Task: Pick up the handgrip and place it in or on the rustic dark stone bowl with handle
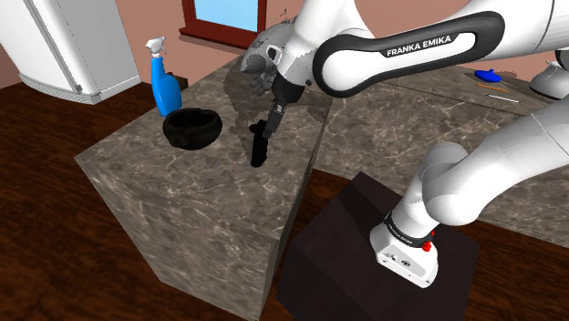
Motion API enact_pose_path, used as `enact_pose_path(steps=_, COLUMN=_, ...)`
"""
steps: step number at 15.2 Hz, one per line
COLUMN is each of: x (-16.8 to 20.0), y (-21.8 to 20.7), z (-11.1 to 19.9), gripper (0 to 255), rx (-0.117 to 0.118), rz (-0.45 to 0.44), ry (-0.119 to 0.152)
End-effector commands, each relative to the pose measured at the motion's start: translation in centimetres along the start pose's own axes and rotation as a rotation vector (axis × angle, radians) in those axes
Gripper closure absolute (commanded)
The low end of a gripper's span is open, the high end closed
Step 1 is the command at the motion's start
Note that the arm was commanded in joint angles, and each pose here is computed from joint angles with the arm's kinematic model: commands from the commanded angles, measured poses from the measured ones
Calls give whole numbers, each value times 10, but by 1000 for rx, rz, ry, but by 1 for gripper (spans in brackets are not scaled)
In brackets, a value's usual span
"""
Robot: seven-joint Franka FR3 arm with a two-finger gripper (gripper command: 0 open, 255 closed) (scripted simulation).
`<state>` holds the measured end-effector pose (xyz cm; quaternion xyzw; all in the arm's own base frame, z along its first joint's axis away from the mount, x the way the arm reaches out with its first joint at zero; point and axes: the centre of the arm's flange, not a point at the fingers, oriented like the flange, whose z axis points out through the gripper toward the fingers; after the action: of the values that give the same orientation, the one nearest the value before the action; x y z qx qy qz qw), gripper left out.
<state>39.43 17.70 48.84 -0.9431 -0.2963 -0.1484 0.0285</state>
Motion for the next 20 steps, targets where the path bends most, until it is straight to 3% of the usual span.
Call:
enact_pose_path(steps=1, x=0, y=0, z=0, gripper=0, rx=0, rz=0, ry=0)
enact_pose_path(steps=2, x=0, y=0, z=0, gripper=255, rx=0, rz=0, ry=0)
enact_pose_path(steps=11, x=0, y=0, z=0, gripper=255, rx=0, rz=0, ry=0)
enact_pose_path(steps=12, x=0, y=0, z=0, gripper=0, rx=0, rz=0, ry=0)
enact_pose_path(steps=18, x=83, y=-36, z=45, gripper=0, rx=-211, rz=41, ry=-98)
enact_pose_path(steps=20, x=87, y=-37, z=54, gripper=0, rx=-223, rz=44, ry=-104)
